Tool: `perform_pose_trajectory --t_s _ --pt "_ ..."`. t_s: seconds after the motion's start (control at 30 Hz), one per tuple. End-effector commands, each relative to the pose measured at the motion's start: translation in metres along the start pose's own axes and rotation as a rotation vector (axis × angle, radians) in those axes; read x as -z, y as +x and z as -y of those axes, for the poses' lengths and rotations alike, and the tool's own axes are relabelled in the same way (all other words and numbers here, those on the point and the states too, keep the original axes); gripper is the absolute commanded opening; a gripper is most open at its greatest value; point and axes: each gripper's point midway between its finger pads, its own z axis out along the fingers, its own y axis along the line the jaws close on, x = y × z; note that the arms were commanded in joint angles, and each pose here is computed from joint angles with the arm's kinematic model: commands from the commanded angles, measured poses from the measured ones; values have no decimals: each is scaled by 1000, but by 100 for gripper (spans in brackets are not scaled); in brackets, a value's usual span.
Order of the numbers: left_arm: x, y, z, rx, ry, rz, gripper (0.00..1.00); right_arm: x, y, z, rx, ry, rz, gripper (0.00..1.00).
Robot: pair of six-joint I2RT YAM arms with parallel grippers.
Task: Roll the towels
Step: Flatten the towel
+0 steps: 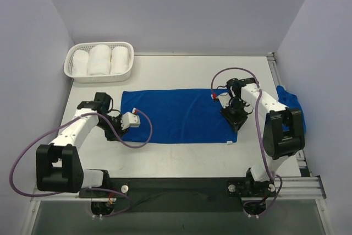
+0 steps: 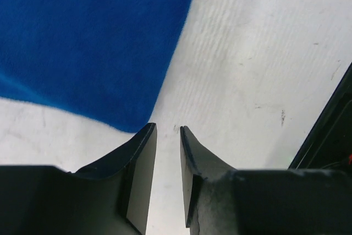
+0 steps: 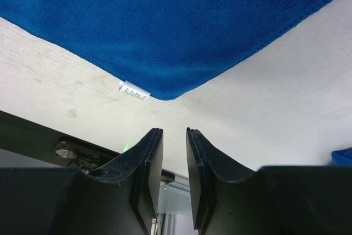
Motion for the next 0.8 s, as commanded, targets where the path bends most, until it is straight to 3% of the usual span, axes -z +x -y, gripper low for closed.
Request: perform_pose_trajectory --t_s 0.0,0.17,0.33,0.5,0.77 --pt "-14 -10 5 -183 8 10 34 4 8 -12 -4 -49 -42 24" --pt "-38 -9 4 -267 2 -46 40 -1 8 -12 -4 -60 -63 24" --pt "-54 -3 -12 -252 -17 -100 46 -11 14 -12 -5 -67 -113 24" --pt "-59 -2 -16 -246 -4 -124 31 -23 25 -7 4 -49 -185 22" --pt "-64 13 -5 -210 25 -163 31 -43 40 6 31 22 -259 20"
